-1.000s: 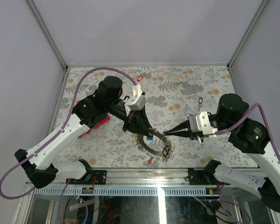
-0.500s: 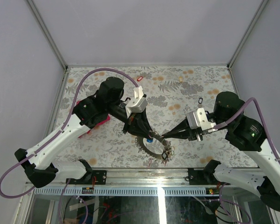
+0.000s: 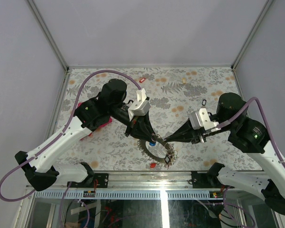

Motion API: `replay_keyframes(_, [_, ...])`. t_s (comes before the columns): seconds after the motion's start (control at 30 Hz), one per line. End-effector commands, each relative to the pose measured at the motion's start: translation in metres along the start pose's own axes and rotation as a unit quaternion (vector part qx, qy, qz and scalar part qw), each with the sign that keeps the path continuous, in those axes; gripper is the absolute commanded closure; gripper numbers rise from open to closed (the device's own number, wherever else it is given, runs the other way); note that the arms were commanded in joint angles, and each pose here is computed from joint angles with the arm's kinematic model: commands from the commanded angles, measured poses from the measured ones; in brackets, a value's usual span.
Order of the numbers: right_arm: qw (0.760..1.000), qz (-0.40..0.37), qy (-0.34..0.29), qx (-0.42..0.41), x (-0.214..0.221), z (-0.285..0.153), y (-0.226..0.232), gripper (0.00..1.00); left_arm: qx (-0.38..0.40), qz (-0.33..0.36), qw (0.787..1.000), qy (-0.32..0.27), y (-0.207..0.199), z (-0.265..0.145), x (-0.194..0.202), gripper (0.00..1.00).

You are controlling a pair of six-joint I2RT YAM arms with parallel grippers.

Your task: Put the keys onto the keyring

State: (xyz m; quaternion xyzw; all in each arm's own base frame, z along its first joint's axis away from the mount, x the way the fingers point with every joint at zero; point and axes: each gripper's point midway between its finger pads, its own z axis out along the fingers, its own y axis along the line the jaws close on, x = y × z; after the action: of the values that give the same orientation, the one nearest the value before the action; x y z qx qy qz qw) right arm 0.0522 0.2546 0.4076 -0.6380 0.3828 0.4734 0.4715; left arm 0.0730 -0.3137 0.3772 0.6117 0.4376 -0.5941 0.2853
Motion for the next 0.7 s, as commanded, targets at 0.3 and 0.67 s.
replay_keyframes(0.3, [0.995, 0.038, -0.08, -0.036, -0.015, 0.01, 0.01, 1.0, 0.002, 0.051, 0.999, -0.013, -0.004, -0.001, -0.021, 1.0])
replay_keyframes(0.67, [0.988, 0.077, -0.119, -0.054, -0.016, 0.013, 0.018, 1.0, 0.008, 0.06, 0.998, -0.014, -0.005, 0.0, -0.021, 1.0])
